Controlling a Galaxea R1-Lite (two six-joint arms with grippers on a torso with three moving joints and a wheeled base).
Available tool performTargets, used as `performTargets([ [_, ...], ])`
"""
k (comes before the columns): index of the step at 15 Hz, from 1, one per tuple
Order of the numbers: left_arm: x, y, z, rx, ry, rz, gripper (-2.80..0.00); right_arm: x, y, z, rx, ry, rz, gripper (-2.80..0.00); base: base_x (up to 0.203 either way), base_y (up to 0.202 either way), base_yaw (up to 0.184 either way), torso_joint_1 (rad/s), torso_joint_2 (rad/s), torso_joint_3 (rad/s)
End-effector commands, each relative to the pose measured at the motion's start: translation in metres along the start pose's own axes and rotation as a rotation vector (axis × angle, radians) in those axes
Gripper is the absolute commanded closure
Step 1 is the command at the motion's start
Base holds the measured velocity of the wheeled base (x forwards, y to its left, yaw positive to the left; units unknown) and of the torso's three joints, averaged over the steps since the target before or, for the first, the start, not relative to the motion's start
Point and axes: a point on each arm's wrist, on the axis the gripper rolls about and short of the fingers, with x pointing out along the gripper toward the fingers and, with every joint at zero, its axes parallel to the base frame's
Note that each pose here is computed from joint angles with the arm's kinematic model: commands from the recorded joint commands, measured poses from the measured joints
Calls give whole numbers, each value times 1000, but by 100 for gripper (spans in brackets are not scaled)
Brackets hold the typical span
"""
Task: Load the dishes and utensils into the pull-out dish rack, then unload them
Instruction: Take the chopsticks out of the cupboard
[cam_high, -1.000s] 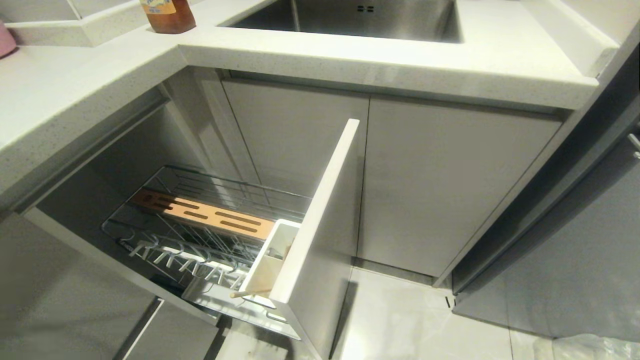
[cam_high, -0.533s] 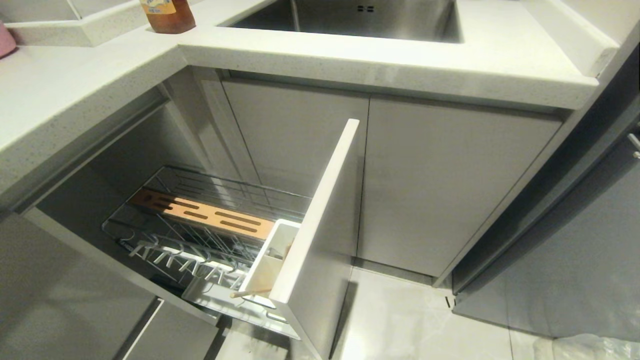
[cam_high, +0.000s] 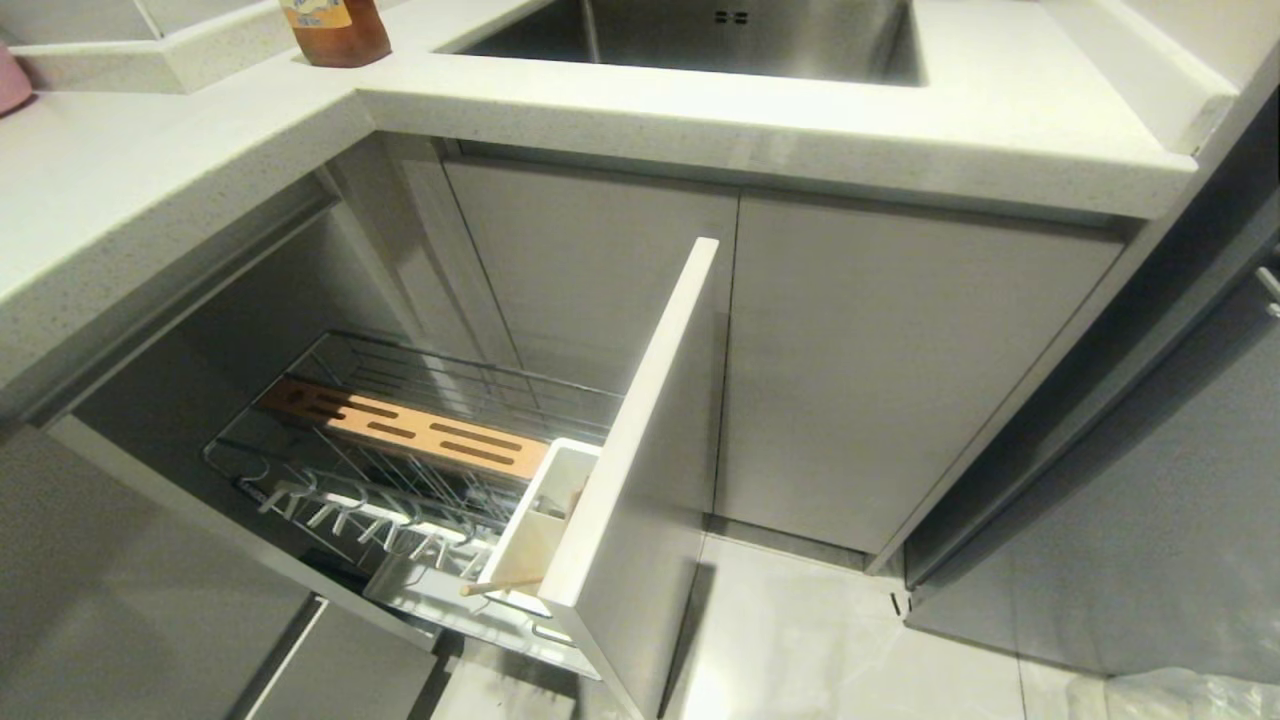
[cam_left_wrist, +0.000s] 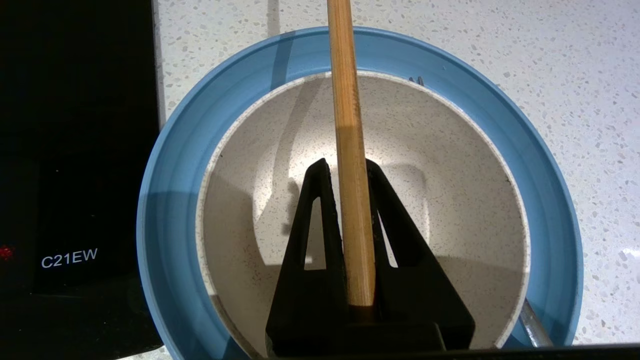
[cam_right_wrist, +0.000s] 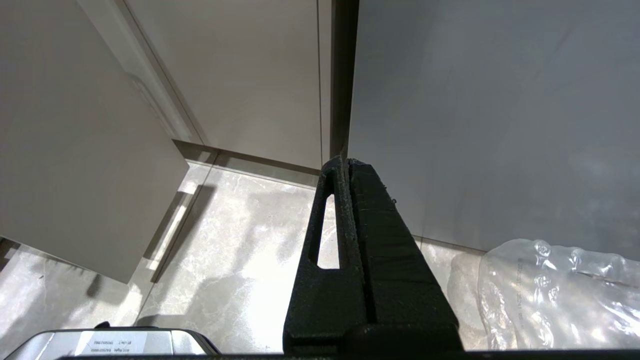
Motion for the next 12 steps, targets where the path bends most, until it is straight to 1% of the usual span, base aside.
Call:
performTargets([
  [1, 1, 0, 0, -5, 0, 4, -280, 0, 0, 0, 0, 1, 0, 0, 0, 0, 0, 0, 0, 0],
  [6, -4, 0, 3, -7, -13, -1, -280, 0, 0, 0, 0, 1, 0, 0, 0, 0, 0, 0, 0, 0],
  [12, -32, 3, 13, -29, -88, -41, -280, 0, 0, 0, 0, 1, 0, 0, 0, 0, 0, 0, 0, 0],
])
